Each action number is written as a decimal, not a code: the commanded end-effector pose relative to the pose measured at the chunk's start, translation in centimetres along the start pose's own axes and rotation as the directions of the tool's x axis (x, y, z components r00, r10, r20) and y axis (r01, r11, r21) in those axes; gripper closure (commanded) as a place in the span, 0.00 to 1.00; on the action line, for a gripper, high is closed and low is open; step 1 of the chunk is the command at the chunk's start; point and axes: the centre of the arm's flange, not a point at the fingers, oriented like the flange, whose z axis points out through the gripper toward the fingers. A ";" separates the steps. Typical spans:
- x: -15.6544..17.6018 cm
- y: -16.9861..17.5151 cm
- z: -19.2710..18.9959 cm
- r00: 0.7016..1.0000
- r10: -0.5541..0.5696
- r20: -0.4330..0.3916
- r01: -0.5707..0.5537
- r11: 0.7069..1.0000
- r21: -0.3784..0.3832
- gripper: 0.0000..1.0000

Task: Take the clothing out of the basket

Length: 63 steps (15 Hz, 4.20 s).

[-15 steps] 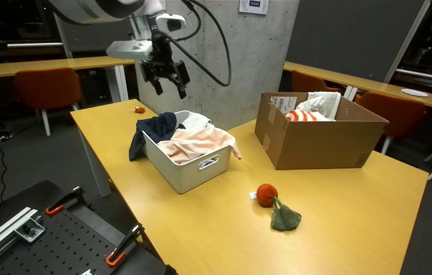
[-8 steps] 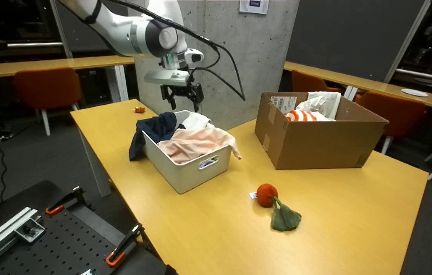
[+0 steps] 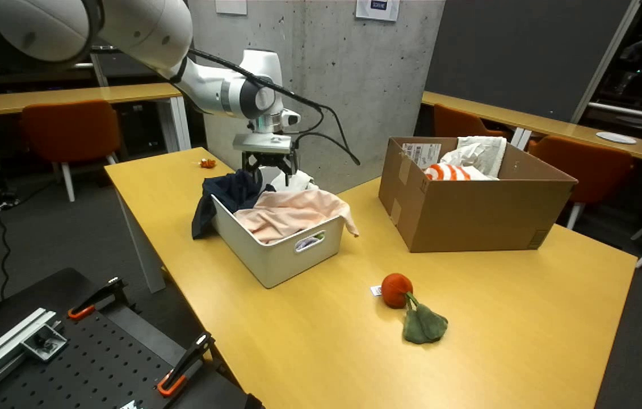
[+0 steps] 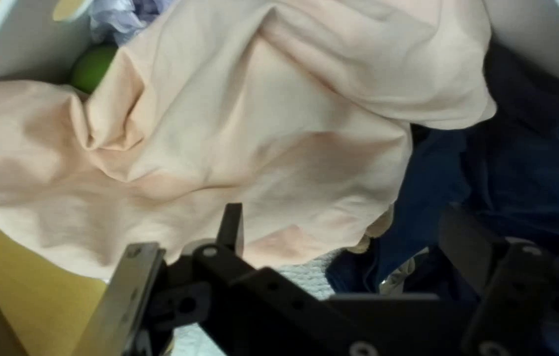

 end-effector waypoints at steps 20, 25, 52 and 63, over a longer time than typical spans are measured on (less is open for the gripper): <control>6.1 1.9 10.2 0.979 -0.139 0.150 0.129 0.989 0.076 0.80; 5.7 3.2 8.5 0.981 -0.104 0.164 0.090 0.992 0.090 1.00; -25.4 36.8 -5.7 0.697 0.713 0.072 -0.713 0.700 -0.025 0.98; -35.6 39.2 1.4 0.474 0.865 0.164 -0.874 0.484 -0.029 0.98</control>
